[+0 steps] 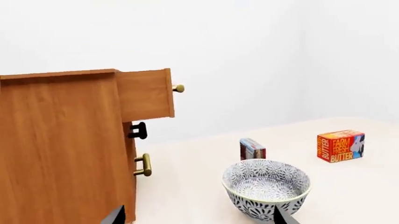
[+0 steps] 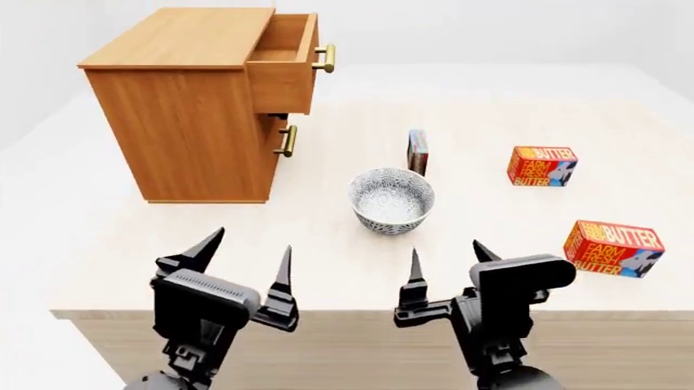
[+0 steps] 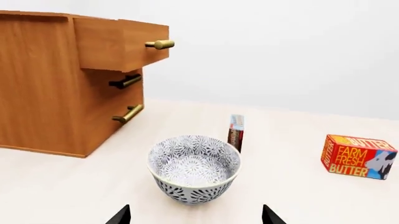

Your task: Put the chocolate pudding in the top drawer of the cabinet and close it.

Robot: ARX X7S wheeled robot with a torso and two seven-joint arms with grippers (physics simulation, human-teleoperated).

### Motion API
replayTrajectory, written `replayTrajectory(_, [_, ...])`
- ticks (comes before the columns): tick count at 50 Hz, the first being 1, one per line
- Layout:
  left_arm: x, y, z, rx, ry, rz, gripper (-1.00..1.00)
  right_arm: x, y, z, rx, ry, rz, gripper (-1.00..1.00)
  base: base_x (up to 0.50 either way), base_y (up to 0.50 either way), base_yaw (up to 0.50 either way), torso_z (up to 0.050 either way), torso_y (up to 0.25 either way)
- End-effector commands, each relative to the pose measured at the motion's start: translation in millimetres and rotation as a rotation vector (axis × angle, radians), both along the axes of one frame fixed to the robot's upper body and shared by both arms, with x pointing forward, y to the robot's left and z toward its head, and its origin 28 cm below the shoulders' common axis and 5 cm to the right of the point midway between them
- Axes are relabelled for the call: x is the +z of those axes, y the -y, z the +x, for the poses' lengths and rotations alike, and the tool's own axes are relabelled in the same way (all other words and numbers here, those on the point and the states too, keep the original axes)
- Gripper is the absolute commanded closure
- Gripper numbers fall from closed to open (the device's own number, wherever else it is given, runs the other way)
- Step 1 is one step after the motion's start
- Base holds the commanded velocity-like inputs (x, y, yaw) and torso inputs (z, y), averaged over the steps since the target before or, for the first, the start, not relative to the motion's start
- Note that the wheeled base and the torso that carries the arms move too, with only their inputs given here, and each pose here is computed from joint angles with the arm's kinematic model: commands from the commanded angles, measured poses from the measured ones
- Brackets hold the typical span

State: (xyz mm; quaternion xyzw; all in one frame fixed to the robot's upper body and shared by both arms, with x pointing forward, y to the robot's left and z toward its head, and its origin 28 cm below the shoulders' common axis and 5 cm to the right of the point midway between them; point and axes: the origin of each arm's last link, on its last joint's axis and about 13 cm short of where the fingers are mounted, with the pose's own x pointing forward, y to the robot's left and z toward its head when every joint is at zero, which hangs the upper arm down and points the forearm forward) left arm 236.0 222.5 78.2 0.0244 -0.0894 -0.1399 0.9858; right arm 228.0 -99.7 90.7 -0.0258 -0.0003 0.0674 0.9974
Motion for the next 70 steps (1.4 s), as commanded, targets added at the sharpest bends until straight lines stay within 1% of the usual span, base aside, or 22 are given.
replayTrajectory(1, [39.8,-1.1,10.4,-0.055,0.028,0.064,-1.0,32.6,5.1,12.0,0.0,0.027,-0.101,-1.0,0.0,0.0,0.0,0.05,0.0])
replayTrajectory(9, [67.6,1.2,21.3,-0.085,0.011,0.08,-1.0,55.2,11.1,16.6,0.032,0.02,-0.108,-1.0,0.0,0.0,0.0,0.05,0.0])
replayTrajectory(12, [80.6,0.9,26.8,-0.065,-0.034,0.075,-1.0,65.3,12.8,18.3,0.048,0.009,-0.104,-1.0,0.0,0.0,0.0,0.006,0.0])
replayTrajectory(14, [89.1,0.1,30.4,-0.048,-0.045,0.068,-1.0,71.9,14.3,19.7,0.055,0.006,-0.101,-1.0,0.0,0.0,0.0,0.0,0.0])
replayTrajectory(16, [99.0,-0.2,30.9,-0.086,-0.041,0.059,-1.0,79.2,15.6,22.5,0.057,0.02,-0.115,-1.0,0.0,0.0,0.0,0.0,0.0])
replayTrajectory(17, [102.7,-0.1,31.3,-0.087,-0.038,0.057,-1.0,81.7,15.7,23.7,0.061,0.023,-0.116,-1.0,0.0,0.0,0.0,0.0,0.0])
replayTrajectory(20, [113.7,0.4,33.6,-0.074,-0.027,0.059,-1.0,89.0,15.5,26.1,0.083,0.032,-0.113,-1.0,0.0,0.0,0.0,0.0,0.0])
replayTrajectory(26, [134.9,0.5,37.9,-0.083,-0.016,0.049,-1.0,100.0,14.1,30.6,0.108,0.046,-0.115,-1.0,0.02,0.0,0.0,0.0,0.0])
replayTrajectory(32, [152.5,0.2,42.4,-0.043,-0.004,0.067,-1.0,110.0,16.3,34.7,0.114,0.047,-0.109,-1.0,0.03,0.0,0.0,0.0,0.0])
replayTrajectory(36, [159.3,0.0,45.3,-0.03,-0.012,0.067,-1.0,115.1,18.3,37.3,0.106,0.053,-0.106,-1.0,0.03,0.0,0.0,0.0,0.0])
replayTrajectory(39, [165.7,-0.1,45.2,-0.046,-0.057,0.043,-1.0,117.3,19.5,39.8,0.103,0.047,-0.109,-1.0,0.03,0.0,0.0,0.0,0.0])
replayTrajectory(41, [168.0,0.0,44.6,-0.054,-0.068,0.041,-1.0,118.0,20.0,41.2,0.099,0.044,-0.113,-1.0,0.03,0.0,0.0,0.0,0.0])
replayTrajectory(45, [171.5,0.8,42.4,-0.059,-0.051,0.056,-1.0,119.3,20.6,42.0,0.097,0.038,-0.122,-1.0,0.03,0.0,0.0,0.0,0.0])
replayTrajectory(49, [173.6,0.7,45.2,-0.061,-0.044,0.068,-1.0,120.0,21.2,41.8,0.102,0.039,-0.125,-1.0,0.04,0.0,0.0,0.0,0.0])
replayTrajectory(53, [175.5,0.9,46.5,-0.087,-0.064,0.054,-1.0,120.8,22.3,41.5,0.104,0.042,-0.123,-1.0,0.11,0.0,0.0,0.0,0.0])
replayTrajectory(62, [174.1,2.2,47.4,-0.085,-0.056,0.067,-1.0,120.8,23.8,42.3,0.099,0.049,-0.107,-1.0,0.12,0.0,0.0,0.0,0.0])
replayTrajectory(63, [173.6,2.0,47.8,-0.08,-0.046,0.071,-1.0,120.3,23.9,42.3,0.084,0.055,-0.127,-1.0,0.0,0.0,0.0,0.0,0.0])
replayTrajectory(65, [172.6,1.9,48.4,-0.065,-0.035,0.085,-1.0,119.4,23.8,42.1,0.063,0.06,-0.137,-1.0,0.0,0.0,0.0,0.0,0.0])
replayTrajectory(67, [172.5,2.0,48.2,-0.063,-0.041,0.087,-1.0,118.8,23.2,41.9,0.08,0.027,-0.103,-1.0,0.0,0.0,0.0,0.0,0.0])
replayTrajectory(68, [172.9,2.2,47.6,-0.062,-0.04,0.089,-1.0,118.7,23.0,41.9,0.071,0.023,-0.107,-1.0,0.0,0.0,0.0,0.0,0.0])
replayTrajectory(70, [172.8,2.3,47.4,-0.064,-0.031,0.095,-1.0,117.9,22.6,41.7,0.037,0.033,-0.154,-1.0,0.0,0.0,0.0,0.0,0.0])
